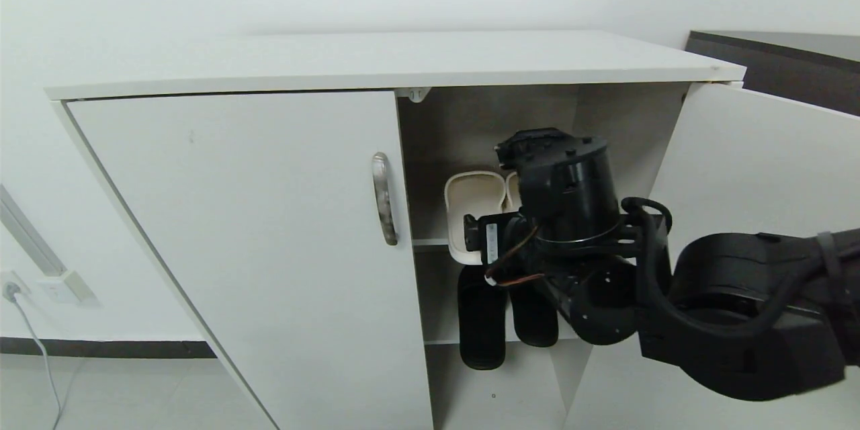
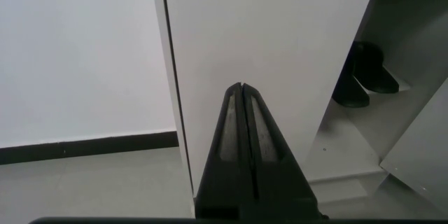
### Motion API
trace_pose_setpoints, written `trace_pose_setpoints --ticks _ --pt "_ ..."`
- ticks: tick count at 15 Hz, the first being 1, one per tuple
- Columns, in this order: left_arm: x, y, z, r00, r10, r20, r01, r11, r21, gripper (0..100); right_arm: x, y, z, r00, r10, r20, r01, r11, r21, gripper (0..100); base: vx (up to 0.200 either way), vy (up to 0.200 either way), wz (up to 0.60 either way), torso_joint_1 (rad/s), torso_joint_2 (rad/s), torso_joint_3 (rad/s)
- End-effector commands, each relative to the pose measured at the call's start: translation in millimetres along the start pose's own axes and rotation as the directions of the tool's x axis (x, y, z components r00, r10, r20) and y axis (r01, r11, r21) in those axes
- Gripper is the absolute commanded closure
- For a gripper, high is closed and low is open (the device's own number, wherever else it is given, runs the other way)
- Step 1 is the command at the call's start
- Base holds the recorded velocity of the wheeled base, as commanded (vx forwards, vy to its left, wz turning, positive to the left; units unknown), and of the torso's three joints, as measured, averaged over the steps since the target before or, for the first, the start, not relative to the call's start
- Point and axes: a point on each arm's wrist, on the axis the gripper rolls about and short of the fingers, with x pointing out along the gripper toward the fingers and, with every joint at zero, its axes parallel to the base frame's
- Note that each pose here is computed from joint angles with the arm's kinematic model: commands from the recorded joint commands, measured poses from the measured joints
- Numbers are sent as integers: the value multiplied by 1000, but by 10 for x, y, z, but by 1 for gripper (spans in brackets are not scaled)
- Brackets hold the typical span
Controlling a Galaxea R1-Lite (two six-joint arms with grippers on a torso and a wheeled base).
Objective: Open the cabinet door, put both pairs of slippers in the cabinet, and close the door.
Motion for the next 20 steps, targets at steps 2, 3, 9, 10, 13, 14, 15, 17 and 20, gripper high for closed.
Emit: trace_pose_setpoints --ticks 2,3,9,10,13,14,15,17,20 --pt "1 0 0 1000 0 -1 0 1000 0 100 -198 -119 -9 994 106 30 -107 994 30 0 0 0 0 0 0 0" --pt "1 0 0 1000 0 -1 0 1000 0 100 -208 -131 -84 993 111 32 -112 993 26 100 0 0 0 0 0 0" --pt "1 0 0 1000 0 -1 0 1000 1 100 -314 -180 -131 991 129 34 -130 991 20 100 0 0 0 0 0 0" --pt "1 0 0 1000 -2 -1 2 1000 1 100 -324 -181 -128 991 133 35 -133 991 22 100 0 0 0 0 0 0" --pt "1 0 0 1000 -2 -1 2 1000 1 100 -346 -154 -157 989 144 32 -145 989 18 100 0 0 0 0 0 0" --pt "1 0 0 1000 -2 -1 2 1000 1 100 -346 -148 -159 989 146 33 -146 989 18 100 0 0 0 0 0 0" --pt "1 0 0 1000 -2 -1 2 1000 1 100 -350 -144 -160 989 147 33 -148 989 19 100 0 0 0 0 0 0" --pt "1 -1 0 1000 -5 -1 5 1000 1 100 -339 -135 -191 989 149 24 -149 989 16 100 -200 0 0 2 7 0" --pt "1 -1 0 1000 -5 -1 5 1000 3 100 -343 -132 -194 988 150 25 -151 988 17 100 -200 0 0 4 2 2"
